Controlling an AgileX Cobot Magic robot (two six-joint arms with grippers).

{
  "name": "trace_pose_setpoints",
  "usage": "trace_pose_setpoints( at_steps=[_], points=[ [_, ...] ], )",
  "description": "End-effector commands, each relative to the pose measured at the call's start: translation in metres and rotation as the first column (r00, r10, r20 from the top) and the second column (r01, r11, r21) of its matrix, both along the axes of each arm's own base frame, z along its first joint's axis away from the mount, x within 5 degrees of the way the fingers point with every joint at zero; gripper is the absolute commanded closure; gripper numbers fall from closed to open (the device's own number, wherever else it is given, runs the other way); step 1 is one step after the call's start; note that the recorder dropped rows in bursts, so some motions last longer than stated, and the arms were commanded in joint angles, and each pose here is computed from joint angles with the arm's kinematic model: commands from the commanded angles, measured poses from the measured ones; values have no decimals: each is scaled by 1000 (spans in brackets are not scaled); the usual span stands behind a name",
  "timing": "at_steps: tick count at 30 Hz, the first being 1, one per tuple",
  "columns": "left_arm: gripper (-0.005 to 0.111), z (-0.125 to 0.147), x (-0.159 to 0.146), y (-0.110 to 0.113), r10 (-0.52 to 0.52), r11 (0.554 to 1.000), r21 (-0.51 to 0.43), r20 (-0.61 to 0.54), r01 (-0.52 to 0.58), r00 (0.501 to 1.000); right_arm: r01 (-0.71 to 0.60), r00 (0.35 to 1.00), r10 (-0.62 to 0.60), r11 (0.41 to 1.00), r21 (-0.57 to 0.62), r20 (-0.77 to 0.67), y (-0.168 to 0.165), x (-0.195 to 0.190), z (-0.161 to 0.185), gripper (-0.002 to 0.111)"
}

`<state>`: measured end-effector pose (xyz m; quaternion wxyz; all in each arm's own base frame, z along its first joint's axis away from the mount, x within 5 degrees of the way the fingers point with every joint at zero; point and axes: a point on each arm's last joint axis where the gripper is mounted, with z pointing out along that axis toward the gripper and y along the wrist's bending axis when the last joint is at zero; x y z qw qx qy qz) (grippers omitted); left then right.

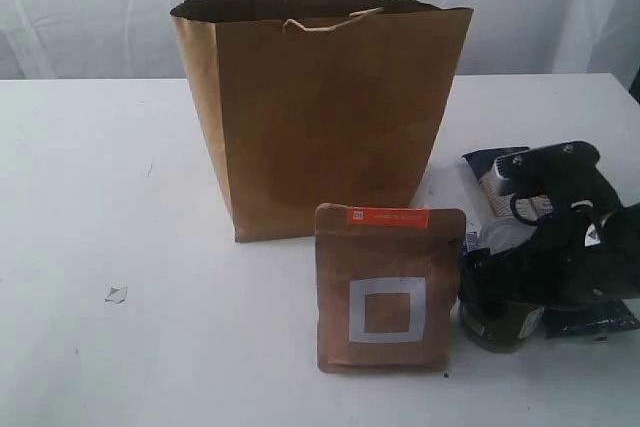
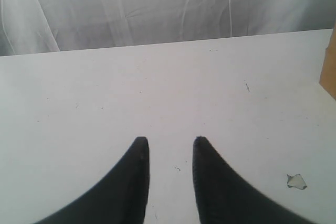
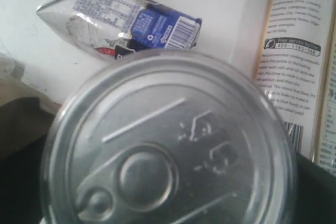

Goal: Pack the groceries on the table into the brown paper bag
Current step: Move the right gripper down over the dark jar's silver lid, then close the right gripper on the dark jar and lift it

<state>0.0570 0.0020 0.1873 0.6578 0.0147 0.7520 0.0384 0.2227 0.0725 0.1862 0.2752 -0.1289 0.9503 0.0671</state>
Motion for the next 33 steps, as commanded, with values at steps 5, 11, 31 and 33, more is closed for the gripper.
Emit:
trace_pose_setpoints(
  at_steps=[5,11,31,33],
  points=[
    [72,-1,0,0,3,1000,-13,3,-3,1000,39,992,-43,999,37,123,-4,-7,-11,13],
    [72,-1,0,0,3,1000,-13,3,-3,1000,69,973,-82,995,69,217,-9,-14,-20,13],
    [72,-1,0,0,3,1000,-13,3,-3,1000,51,972,-69,995,85,225,0,-20,-43,14],
    [72,-1,0,0,3,1000,-13,3,-3,1000,52,976,-67,996,77,209,0,-20,-47,16]
  ],
)
